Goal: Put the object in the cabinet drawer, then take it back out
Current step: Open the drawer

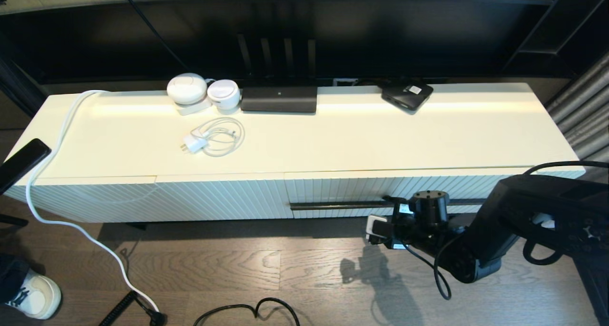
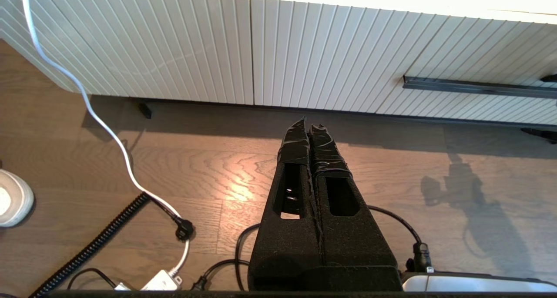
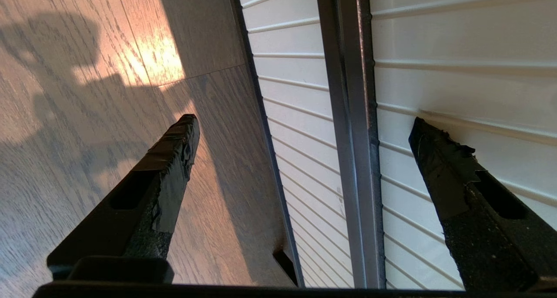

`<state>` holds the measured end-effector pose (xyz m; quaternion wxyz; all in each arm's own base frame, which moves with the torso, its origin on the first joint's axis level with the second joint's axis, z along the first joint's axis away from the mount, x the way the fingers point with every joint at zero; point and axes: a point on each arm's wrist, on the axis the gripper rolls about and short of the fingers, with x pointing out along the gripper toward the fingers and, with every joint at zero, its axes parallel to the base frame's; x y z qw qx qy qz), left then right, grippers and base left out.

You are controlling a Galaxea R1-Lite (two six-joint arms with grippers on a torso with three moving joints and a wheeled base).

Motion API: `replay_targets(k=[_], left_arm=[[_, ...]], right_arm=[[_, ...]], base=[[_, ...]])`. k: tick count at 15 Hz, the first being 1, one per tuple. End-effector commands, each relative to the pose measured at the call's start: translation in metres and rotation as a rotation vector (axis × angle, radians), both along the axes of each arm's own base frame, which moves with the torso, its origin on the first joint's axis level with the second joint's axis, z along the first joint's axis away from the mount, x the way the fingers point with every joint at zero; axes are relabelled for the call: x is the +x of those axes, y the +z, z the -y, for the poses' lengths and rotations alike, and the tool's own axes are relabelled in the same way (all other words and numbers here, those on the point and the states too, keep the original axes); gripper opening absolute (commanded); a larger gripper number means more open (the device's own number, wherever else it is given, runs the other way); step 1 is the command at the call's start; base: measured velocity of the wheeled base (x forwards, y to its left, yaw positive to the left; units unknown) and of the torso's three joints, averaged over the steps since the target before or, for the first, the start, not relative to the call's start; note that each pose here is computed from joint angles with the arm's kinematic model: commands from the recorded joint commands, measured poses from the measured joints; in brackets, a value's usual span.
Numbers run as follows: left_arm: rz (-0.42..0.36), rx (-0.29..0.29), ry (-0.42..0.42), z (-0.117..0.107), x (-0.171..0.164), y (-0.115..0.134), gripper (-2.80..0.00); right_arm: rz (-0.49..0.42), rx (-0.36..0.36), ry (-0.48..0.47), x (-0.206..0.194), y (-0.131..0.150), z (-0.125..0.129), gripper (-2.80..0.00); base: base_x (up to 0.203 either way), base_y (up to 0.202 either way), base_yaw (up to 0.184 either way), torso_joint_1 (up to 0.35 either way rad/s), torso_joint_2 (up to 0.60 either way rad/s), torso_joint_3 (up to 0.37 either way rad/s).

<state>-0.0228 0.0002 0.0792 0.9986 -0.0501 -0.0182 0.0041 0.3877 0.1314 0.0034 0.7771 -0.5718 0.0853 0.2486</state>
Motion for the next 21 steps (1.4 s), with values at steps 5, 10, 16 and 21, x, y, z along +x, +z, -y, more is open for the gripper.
replay_targets(k=[5, 10, 16, 21], left_arm=[[0.001, -0.001, 0.001, 0.0, 0.0, 0.0, -2.8], [0.001, -0.001, 0.001, 0.0, 0.0, 0.0, -2.8], [0.001, -0.001, 0.001, 0.0, 0.0, 0.0, -2.8], [0.001, -0.001, 0.001, 0.0, 0.0, 0.0, -2.8]], right_arm=[[-0.009, -0.009, 0.003, 0.004, -0.011, -0.001, 0.0], [-0.025, -0.012, -0.009, 0.007, -0.021, 0.002, 0.0], [-0.04, -0.017, -0.011, 0.003, -0.021, 0.005, 0.0], [-0.086, -0.036, -0.007, -0.01, -0.026, 0.007, 0.0]], base=[[0.0, 0.0, 0.0, 0.0, 0.0, 0.0], [0.0, 0.0, 0.0, 0.0, 0.0, 0.0], [0.0, 0.0, 0.0, 0.0, 0.0, 0.0], [0.0, 0.0, 0.0, 0.0, 0.0, 0.0]])
